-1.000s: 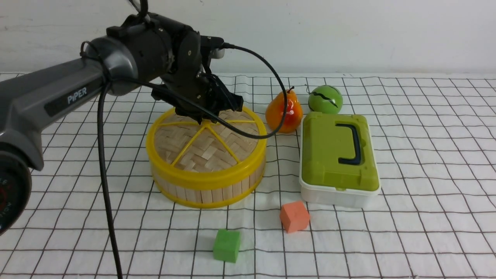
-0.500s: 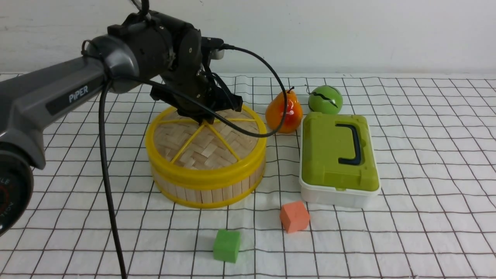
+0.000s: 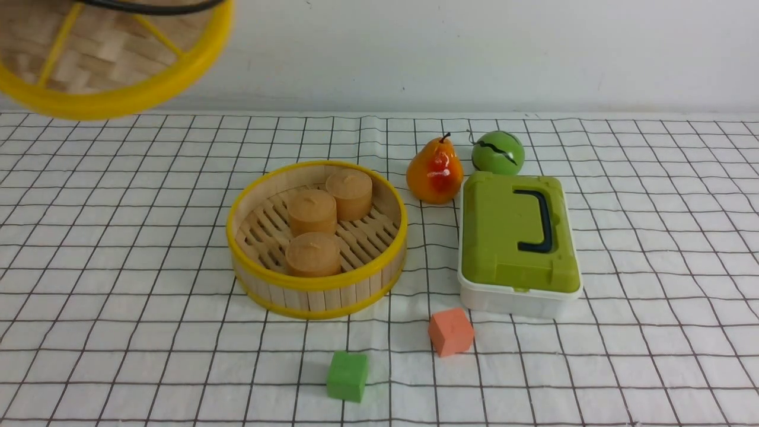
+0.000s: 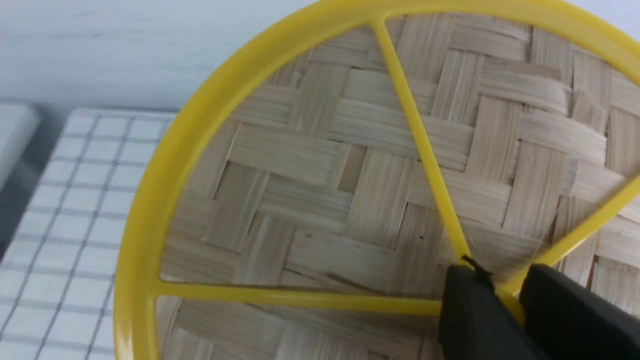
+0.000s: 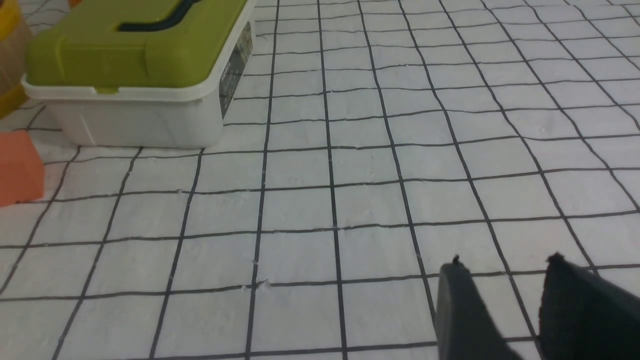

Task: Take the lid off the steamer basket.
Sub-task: Use the left arm to place the steamer lid on the table

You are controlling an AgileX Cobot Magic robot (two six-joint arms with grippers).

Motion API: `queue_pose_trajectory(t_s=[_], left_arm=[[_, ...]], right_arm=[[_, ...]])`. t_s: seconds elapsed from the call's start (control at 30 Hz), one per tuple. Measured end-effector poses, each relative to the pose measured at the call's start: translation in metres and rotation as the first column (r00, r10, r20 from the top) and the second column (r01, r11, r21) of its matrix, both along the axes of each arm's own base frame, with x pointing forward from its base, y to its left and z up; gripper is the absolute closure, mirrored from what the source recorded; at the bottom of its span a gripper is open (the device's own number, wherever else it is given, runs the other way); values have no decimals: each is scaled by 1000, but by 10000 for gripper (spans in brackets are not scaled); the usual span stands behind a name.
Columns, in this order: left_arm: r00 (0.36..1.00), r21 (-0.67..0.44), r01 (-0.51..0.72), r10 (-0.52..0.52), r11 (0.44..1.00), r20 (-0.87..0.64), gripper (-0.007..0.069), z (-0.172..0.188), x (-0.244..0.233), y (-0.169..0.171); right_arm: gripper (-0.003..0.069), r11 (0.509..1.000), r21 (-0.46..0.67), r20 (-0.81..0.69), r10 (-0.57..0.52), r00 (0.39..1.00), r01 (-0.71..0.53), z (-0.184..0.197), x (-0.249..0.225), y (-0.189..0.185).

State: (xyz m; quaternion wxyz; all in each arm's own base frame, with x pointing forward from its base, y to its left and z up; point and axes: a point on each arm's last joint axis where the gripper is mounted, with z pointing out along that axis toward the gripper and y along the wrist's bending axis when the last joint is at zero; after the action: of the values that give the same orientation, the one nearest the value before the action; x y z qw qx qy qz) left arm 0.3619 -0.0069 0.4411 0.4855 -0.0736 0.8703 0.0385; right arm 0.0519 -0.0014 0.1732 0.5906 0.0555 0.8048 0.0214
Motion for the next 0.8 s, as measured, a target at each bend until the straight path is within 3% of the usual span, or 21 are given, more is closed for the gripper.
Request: queue_pose_trajectory(t_s=[0.13, 0.2, 0.4, 0.57, 0.7, 0.77, 0.8], left_arm=[[989, -87, -81, 69, 993, -131, 522, -55, 14, 27], [966, -137, -117, 81, 984, -244, 522, -108, 32, 36], [900, -97, -137, 82, 986, -428, 522, -191, 63, 41], [881, -118, -148, 77, 982, -467, 515, -220, 73, 40], [885, -149, -156, 71, 976, -460, 449, -220, 74, 38], [890, -156, -157, 71, 975, -449, 361, -214, 73, 37], [891, -157, -157, 71, 975, -449, 356, -214, 72, 37]], right_arm=[[419, 1000, 0, 0, 0, 1000, 0, 0, 0, 0], [419, 1000, 0, 0, 0, 1000, 0, 0, 0, 0], [419, 1000, 0, 0, 0, 1000, 0, 0, 0, 0], [419, 1000, 0, 0, 0, 1000, 0, 0, 0, 0], [419, 1000, 0, 0, 0, 1000, 0, 0, 0, 0], [419, 1000, 0, 0, 0, 1000, 0, 0, 0, 0], [419, 1000, 0, 0, 0, 1000, 0, 0, 0, 0]])
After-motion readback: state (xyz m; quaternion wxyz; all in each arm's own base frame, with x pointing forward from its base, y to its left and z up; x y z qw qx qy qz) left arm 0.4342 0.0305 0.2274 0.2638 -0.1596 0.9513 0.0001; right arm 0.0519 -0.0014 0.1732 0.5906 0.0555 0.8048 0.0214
